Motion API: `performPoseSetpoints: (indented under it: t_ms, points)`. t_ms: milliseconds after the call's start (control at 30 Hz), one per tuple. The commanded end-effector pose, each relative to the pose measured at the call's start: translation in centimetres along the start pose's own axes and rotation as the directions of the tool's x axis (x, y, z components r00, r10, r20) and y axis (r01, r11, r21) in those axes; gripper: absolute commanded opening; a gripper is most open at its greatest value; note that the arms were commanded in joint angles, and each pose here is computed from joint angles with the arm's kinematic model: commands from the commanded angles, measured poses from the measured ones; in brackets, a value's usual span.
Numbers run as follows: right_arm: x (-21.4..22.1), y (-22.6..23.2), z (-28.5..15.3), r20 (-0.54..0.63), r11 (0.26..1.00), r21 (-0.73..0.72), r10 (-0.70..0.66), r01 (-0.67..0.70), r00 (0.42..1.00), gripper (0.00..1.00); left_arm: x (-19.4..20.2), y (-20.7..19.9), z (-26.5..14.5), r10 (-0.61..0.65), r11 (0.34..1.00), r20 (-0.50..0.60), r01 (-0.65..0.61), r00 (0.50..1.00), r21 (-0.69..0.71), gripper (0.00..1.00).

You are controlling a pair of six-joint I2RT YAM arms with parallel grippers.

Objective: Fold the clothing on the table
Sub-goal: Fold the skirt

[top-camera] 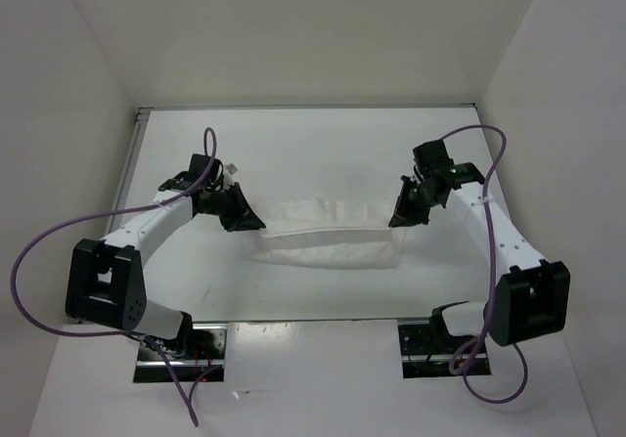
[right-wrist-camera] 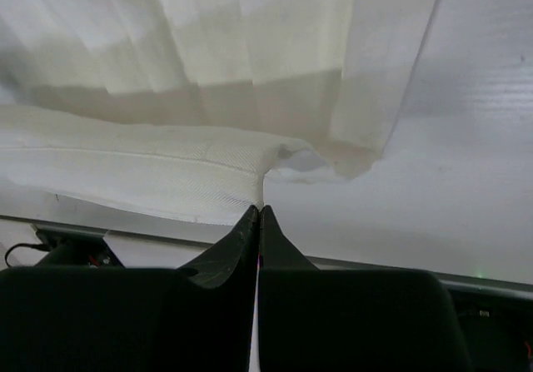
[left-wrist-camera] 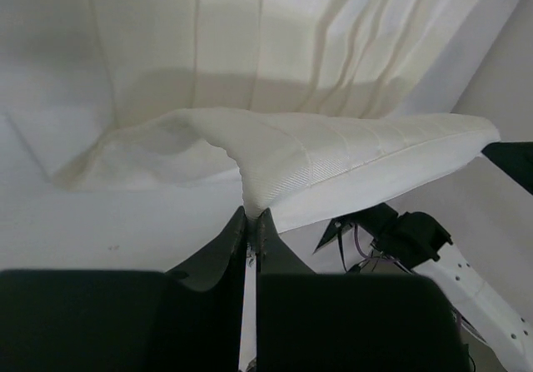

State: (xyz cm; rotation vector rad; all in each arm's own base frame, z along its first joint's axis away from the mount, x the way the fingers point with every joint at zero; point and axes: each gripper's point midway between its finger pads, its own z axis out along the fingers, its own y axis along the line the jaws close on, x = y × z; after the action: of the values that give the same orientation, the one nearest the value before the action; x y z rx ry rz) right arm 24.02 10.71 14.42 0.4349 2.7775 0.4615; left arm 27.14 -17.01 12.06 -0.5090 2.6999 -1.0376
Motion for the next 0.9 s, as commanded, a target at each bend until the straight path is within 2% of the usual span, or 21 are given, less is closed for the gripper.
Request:
performPoseSetpoints:
  t_ms: [0,167,367,533,667,767,867]
  points:
    - [-4.9,0.4,0.4,0.127,1.000,-0.010,-0.028,0.030,0.992,0.00,-2.4,0.5,0.2,0.050,0.998,0.079,-0.046,0.996,-0.050,0.06]
    - [-6.9,1.6,2.8,0.103,0.999,-0.032,-0.036,0.040,0.994,0.00,-1.8,1.5,0.5,0.034,0.997,0.064,-0.030,0.997,-0.073,0.02]
    - [-7.7,1.7,3.6,0.090,0.998,-0.023,-0.064,0.067,0.994,0.00,-3.0,-1.9,-2.7,0.041,0.999,0.148,-0.040,0.988,-0.010,0.02]
    - [-7.9,2.0,2.6,0.105,0.996,-0.029,-0.076,0.080,0.992,0.00,-2.2,-3.1,-5.3,0.021,1.000,0.196,-0.022,0.980,0.006,0.02]
    - [-7.8,2.1,2.6,0.101,0.995,-0.037,-0.086,0.090,0.991,0.00,-0.5,-2.6,-6.9,-0.027,1.000,0.236,0.025,0.971,0.012,0.08]
    - [-7.9,2.4,2.6,0.104,0.994,-0.051,-0.087,0.093,0.991,0.00,1.0,-0.6,-6.5,-0.074,0.997,0.230,0.079,0.970,-0.012,0.10]
    - [-8.4,2.7,3.1,0.104,0.994,-0.061,-0.088,0.095,0.991,0.00,0.8,0.4,-5.2,-0.092,0.995,0.230,0.099,0.969,-0.022,0.10]
